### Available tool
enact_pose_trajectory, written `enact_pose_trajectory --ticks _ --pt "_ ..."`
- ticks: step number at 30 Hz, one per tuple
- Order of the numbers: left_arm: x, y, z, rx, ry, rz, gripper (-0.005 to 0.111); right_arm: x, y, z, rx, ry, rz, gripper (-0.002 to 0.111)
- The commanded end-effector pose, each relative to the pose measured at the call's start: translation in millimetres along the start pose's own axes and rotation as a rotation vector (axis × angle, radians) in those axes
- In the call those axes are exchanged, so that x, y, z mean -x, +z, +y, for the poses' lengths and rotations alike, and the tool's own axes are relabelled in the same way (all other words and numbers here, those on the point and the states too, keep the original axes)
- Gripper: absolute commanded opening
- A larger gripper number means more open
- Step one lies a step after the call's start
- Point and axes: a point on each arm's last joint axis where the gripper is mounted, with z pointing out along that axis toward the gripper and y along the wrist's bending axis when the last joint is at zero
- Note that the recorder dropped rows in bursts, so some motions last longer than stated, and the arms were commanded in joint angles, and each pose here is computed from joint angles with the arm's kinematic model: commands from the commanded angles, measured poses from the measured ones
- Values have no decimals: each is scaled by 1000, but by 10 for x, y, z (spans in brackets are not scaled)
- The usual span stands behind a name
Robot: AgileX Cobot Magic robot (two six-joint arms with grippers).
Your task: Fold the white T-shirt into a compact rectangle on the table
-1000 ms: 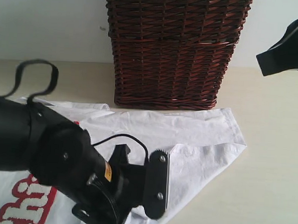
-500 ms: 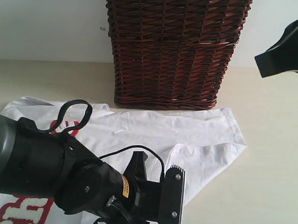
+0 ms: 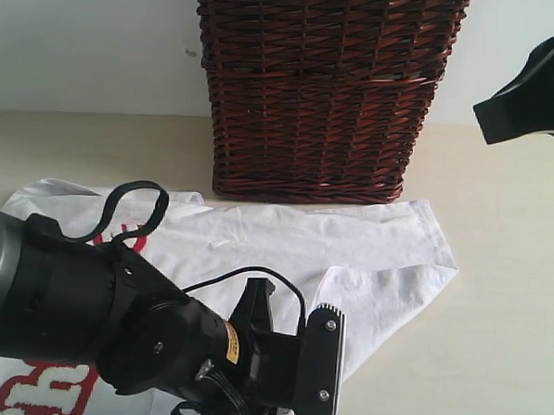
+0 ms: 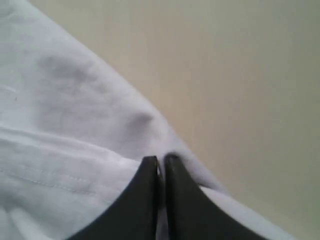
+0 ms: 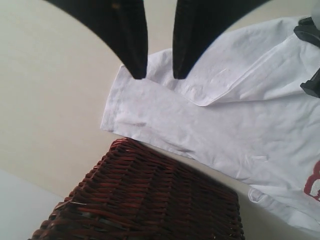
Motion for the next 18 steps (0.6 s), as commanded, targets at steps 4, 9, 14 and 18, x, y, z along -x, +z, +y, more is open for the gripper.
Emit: enact_pose_trajectory --ticks 4,9,14,18 --pt "47 -146 29 27 -19 -31 23 19 -12 -9 1 -2 -15 19" --pt "52 -191 27 22 -4 -29 39 18 -12 -6 5 -1 -15 19" --pt "-20 -162 30 -6 19 12 49 17 -12 -3 8 1 -14 19" --pt "-96 -82 112 25 -11 15 47 17 -12 -3 8 1 -14 19"
